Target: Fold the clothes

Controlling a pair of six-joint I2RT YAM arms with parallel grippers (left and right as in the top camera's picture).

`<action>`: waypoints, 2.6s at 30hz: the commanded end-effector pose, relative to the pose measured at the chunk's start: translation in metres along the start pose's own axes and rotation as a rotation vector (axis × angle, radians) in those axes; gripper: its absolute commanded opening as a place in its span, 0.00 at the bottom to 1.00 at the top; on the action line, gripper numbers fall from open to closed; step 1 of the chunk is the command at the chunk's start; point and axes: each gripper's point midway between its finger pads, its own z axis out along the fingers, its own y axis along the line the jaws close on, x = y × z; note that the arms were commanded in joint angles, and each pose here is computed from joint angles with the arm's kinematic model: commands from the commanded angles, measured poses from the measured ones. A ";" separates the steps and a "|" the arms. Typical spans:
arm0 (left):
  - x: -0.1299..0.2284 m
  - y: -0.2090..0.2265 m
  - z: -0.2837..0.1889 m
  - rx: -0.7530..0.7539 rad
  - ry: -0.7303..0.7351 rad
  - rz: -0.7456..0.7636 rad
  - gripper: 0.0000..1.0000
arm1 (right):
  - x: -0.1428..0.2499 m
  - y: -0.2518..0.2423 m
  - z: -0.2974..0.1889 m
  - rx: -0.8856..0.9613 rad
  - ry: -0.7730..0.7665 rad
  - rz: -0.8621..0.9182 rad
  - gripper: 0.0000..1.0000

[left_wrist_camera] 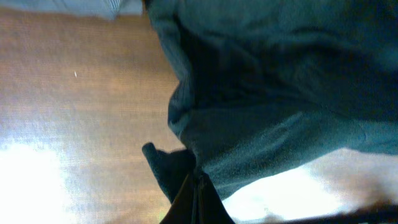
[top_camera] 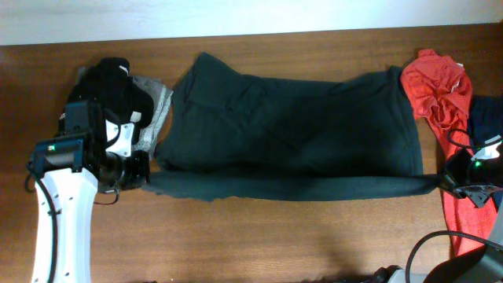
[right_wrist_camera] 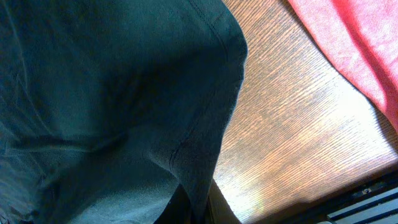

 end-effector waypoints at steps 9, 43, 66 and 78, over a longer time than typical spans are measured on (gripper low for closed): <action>-0.089 -0.016 0.055 0.108 -0.155 0.085 0.00 | -0.025 0.011 0.018 -0.063 -0.045 0.019 0.06; 0.006 0.015 0.014 -0.032 0.210 0.001 0.00 | 0.033 -0.006 -0.019 0.126 -0.024 -0.029 0.05; -0.060 -0.018 -0.013 0.048 -0.052 0.153 0.00 | 0.019 0.027 -0.042 -0.022 -0.095 -0.089 0.04; -0.019 -0.009 0.030 0.057 0.116 0.117 0.00 | 0.033 0.007 -0.020 0.057 -0.014 -0.052 0.05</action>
